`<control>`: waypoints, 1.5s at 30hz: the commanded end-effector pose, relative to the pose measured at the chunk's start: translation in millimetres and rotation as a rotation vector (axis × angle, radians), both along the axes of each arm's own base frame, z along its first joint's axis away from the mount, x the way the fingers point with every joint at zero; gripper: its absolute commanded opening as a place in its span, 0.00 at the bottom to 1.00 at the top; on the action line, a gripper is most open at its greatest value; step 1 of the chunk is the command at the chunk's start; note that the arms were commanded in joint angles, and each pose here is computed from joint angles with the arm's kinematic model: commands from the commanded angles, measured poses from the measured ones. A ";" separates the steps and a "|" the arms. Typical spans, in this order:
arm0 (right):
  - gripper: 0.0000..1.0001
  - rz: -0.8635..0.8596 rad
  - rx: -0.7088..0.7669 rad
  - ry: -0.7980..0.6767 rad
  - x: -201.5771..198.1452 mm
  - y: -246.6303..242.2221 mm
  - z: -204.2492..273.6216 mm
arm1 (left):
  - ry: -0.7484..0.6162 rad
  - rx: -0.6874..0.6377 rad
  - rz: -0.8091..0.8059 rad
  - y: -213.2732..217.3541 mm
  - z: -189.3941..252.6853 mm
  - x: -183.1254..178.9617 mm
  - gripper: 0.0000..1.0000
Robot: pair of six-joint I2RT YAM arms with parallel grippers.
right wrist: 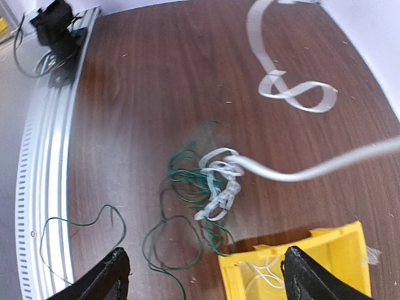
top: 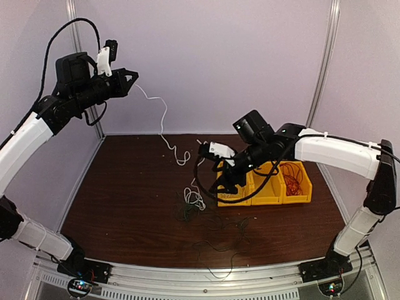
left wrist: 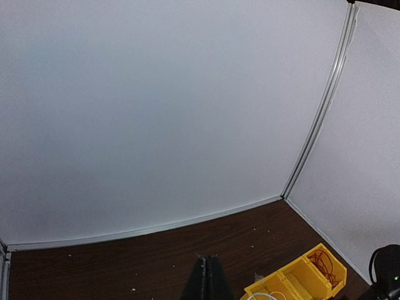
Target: Untangle the cables
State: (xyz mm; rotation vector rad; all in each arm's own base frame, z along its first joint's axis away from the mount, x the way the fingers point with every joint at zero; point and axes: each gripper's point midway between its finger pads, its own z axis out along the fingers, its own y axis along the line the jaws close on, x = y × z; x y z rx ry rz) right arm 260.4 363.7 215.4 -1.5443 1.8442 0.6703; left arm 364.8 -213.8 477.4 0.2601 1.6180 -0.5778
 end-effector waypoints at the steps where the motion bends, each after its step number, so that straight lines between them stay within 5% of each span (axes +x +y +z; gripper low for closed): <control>1: 0.83 0.343 -0.211 0.202 -106.1 35.8 -69.4 | -0.065 -0.042 -0.014 -2.3 21.8 -1.5 0.00; 4: 1.00 0.426 -0.314 0.297 -142.7 37.0 -110.8 | -0.096 -0.051 0.036 10.3 34.1 -6.3 0.00; 7: 1.00 0.343 -0.441 0.102 -122.5 32.7 -137.8 | -0.117 -0.059 0.043 17.7 46.5 -16.8 0.00; 15: 1.00 0.219 -0.699 -0.186 -67.9 -8.0 -115.0 | -0.114 -0.060 0.045 25.6 44.8 -29.5 0.00; 22: 1.00 0.181 -0.457 -0.213 -63.2 -5.2 -44.5 | -0.109 -0.073 -0.036 8.6 42.0 -27.8 0.00; 31: 1.00 -0.236 0.005 -0.204 48.5 -75.9 62.7 | -0.065 -0.107 -0.196 -30.2 26.4 -22.6 0.00; 38: 1.00 -0.563 0.246 -0.149 110.9 -180.1 62.6 | -0.017 -0.101 -0.280 -70.8 1.8 -16.1 0.00; 45: 0.99 -0.737 0.269 -0.155 122.2 -231.0 28.2 | 0.021 -0.073 -0.365 -118.2 -16.4 -18.8 0.00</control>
